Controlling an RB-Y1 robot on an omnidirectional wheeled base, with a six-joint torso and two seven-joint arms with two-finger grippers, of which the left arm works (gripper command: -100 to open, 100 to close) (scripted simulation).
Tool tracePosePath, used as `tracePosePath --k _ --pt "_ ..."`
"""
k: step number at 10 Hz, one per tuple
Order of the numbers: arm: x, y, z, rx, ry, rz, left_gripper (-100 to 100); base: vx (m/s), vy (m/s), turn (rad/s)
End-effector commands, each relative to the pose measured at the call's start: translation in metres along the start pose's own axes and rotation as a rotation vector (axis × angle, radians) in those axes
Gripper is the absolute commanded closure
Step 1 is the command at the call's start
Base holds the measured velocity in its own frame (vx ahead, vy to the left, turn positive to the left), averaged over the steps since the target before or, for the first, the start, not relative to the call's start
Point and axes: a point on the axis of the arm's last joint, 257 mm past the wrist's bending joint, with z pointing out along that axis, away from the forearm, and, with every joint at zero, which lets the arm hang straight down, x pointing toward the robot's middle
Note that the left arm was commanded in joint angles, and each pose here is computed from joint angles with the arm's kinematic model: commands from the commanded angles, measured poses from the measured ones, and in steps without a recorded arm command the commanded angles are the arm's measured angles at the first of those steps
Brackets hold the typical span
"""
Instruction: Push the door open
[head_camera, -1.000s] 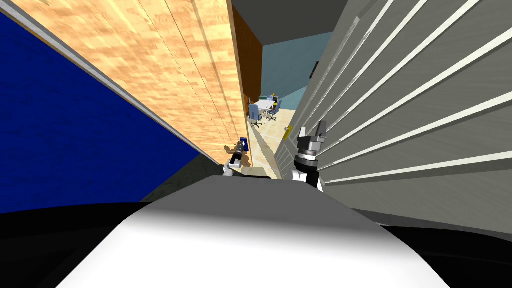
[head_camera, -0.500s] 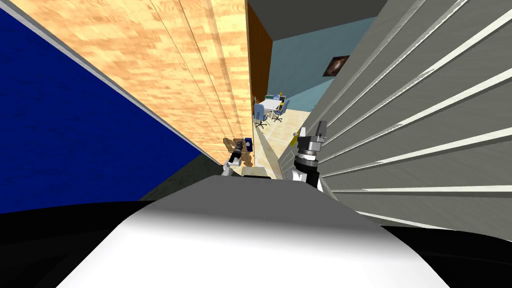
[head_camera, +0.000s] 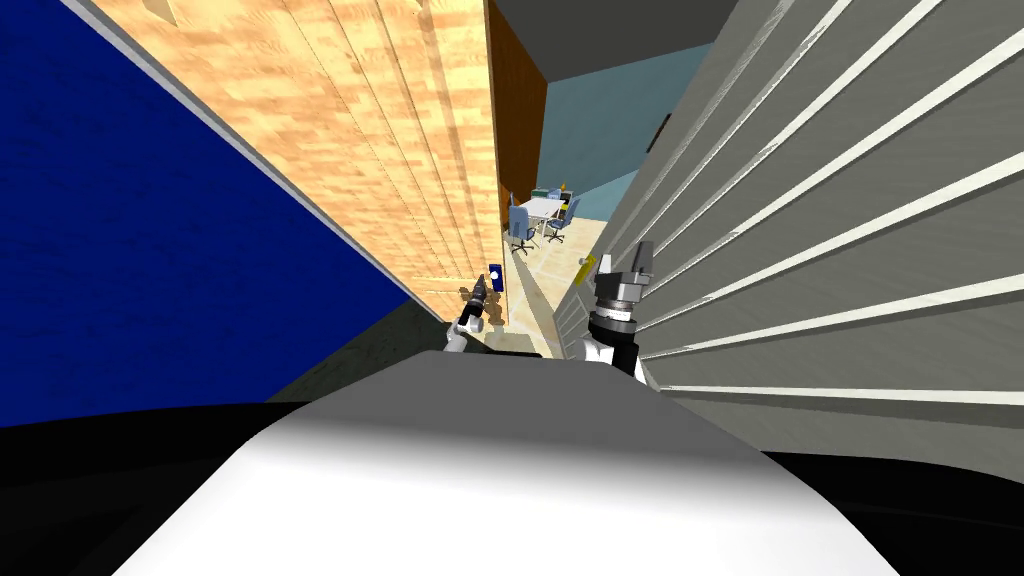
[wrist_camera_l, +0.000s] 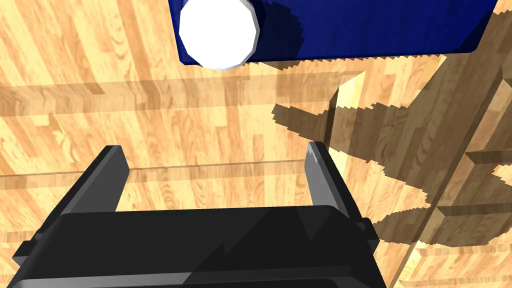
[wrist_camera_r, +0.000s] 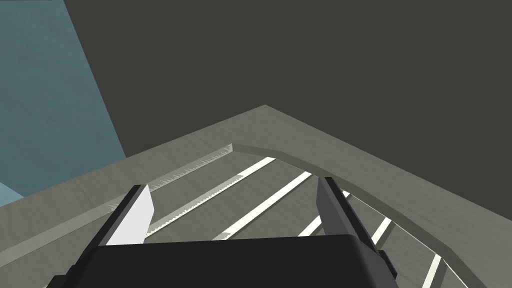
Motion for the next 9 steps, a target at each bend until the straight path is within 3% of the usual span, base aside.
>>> tracePosePath --k 1,4,9 --pt "0.004 0.0 -0.0009 -0.002 0.001 -0.012 -100 -0.23 -0.093 0.031" --pt "0.011 -0.002 -0.0009 -0.003 0.002 -0.031 -100 -0.18 -0.087 0.032" --pt "-0.004 -0.001 -0.0004 0.002 -0.01 -0.005 -100 0.177 -0.007 -0.02"
